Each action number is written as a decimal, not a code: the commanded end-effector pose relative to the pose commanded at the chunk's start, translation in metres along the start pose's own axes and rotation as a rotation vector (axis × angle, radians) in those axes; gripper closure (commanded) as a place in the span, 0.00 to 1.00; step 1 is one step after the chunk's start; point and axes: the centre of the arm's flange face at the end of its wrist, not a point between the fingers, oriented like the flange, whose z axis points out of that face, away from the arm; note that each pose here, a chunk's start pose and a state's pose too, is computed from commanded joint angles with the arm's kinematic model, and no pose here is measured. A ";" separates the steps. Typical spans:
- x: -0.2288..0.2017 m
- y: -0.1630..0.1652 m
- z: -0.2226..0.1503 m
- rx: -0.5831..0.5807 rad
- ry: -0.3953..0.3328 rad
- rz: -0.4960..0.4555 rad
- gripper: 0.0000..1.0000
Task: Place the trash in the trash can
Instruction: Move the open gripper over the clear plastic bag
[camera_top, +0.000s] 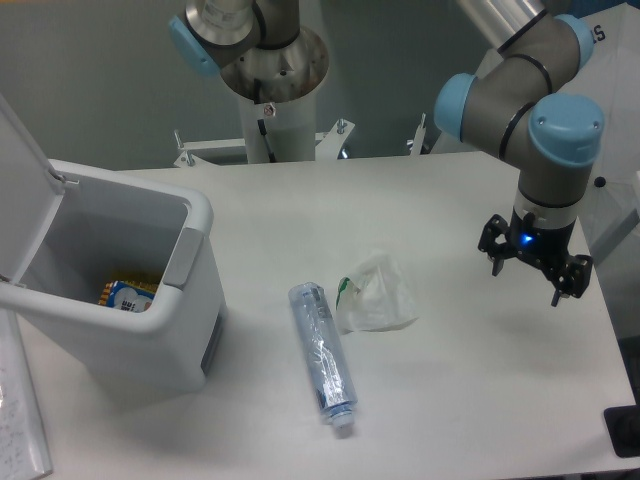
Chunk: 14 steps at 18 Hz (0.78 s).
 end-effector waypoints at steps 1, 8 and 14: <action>-0.001 0.000 -0.001 -0.003 0.000 -0.002 0.00; 0.021 0.002 0.019 0.029 0.058 -0.102 0.00; 0.083 0.002 0.041 0.112 0.165 -0.122 0.00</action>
